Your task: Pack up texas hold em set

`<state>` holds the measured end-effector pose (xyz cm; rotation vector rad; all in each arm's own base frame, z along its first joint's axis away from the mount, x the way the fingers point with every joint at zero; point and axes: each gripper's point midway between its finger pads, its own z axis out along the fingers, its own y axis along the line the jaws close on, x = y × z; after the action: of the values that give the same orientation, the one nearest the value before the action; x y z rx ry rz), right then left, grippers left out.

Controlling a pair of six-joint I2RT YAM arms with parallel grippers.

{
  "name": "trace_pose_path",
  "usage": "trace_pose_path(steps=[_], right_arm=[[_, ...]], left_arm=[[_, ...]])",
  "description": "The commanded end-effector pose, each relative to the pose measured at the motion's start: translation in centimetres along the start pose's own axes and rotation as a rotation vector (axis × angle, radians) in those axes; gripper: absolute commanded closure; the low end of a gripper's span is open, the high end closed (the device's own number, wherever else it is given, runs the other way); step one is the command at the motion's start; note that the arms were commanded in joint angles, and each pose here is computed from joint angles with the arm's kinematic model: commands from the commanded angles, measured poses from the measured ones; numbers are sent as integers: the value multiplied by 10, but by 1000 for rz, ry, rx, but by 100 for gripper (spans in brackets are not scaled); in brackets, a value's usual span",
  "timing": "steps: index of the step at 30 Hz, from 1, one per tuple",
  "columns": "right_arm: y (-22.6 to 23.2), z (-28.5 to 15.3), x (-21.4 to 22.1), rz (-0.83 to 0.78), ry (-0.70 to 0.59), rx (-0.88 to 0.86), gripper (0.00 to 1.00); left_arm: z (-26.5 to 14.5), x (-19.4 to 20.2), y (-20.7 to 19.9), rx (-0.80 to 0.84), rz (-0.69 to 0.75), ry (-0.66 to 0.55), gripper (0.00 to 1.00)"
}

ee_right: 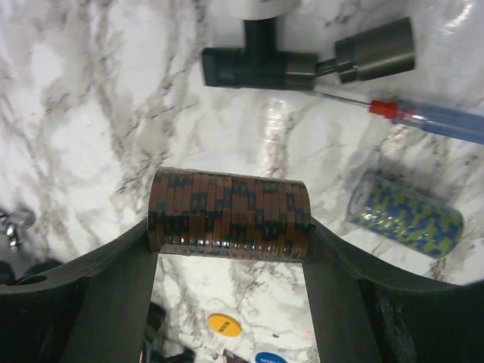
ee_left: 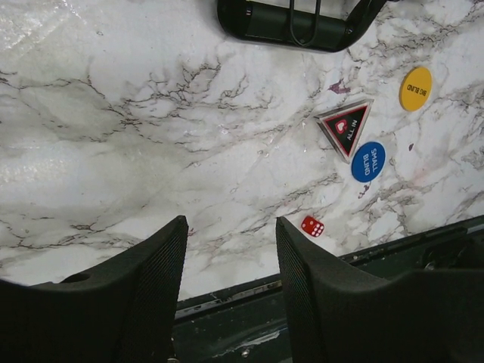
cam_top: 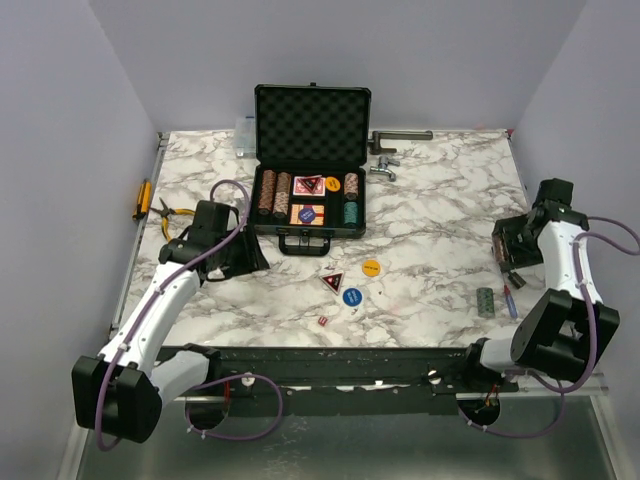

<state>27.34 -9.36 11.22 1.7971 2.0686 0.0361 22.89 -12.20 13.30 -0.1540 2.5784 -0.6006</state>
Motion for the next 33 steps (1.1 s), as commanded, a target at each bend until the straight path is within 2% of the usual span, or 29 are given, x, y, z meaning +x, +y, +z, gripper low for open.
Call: trace_pose_path(steps=[1,11,20,24,27,30,33], right_arm=[[44,-23,4,-55,63,-164,99],[104,-56,21,-186,98,-381,99],[183,-96,77,-461,157,-606,100],[203,-100,106,-550,224,-591,99],[208,-102,123,-534,277,-569,99],[213,-110,137,-445,337,-568,99],[221,-123,154,-395,343,-577,99]], left_arm=[[-8,2,-3,6,10,-19,50],[-26,5,1,-50,81,-64,50],[-37,9,-10,7,77,-65,49],[-40,10,-3,-25,43,-98,48],[-38,17,2,-31,-1,-106,48],[-32,31,7,-25,-42,-90,49],[-37,29,4,-6,-34,-118,48]])
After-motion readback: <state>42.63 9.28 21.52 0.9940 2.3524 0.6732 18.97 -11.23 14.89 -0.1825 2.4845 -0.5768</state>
